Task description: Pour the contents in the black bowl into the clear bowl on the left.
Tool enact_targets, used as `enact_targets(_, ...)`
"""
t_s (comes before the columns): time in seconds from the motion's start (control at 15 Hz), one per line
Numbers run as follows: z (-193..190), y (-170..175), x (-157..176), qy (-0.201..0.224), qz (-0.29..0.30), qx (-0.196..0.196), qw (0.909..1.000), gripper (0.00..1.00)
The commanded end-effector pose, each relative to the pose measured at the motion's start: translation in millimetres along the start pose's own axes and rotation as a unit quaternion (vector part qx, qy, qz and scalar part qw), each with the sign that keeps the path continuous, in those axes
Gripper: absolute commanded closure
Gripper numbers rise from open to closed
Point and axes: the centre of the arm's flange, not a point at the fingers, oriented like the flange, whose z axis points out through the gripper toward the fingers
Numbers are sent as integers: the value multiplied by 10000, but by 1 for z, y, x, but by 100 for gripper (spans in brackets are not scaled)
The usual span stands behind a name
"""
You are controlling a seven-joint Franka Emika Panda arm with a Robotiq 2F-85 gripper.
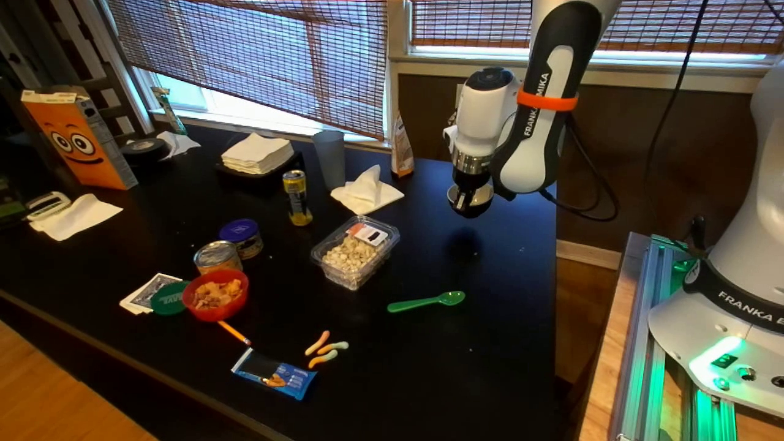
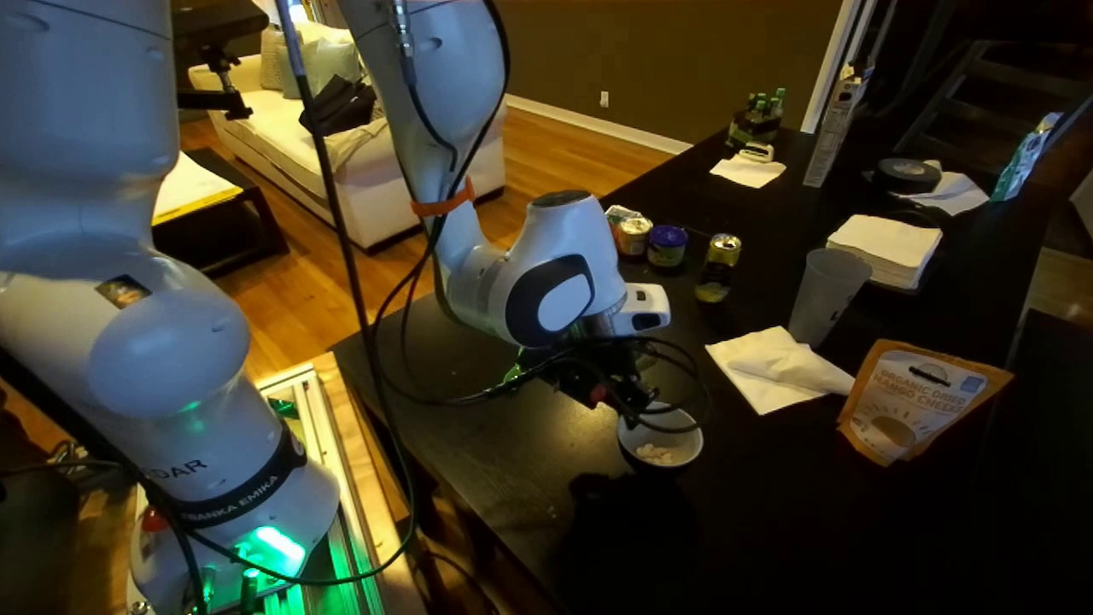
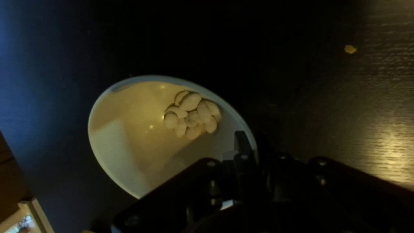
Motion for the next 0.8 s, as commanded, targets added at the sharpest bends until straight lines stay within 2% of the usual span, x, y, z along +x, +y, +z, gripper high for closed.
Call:
enact_targets(0.0, -45, -46, -18, 289, -616, 40, 9977, 98)
enact_targets(0.33, -76, -91, -27, 702, -1310, 122, 9888, 98)
enact_targets(0.53, -93, -126, -20, 1047, -1877, 238, 9763, 98)
enact_targets(0.73, -107, -157, -9, 1179, -2344, 266, 9646, 98)
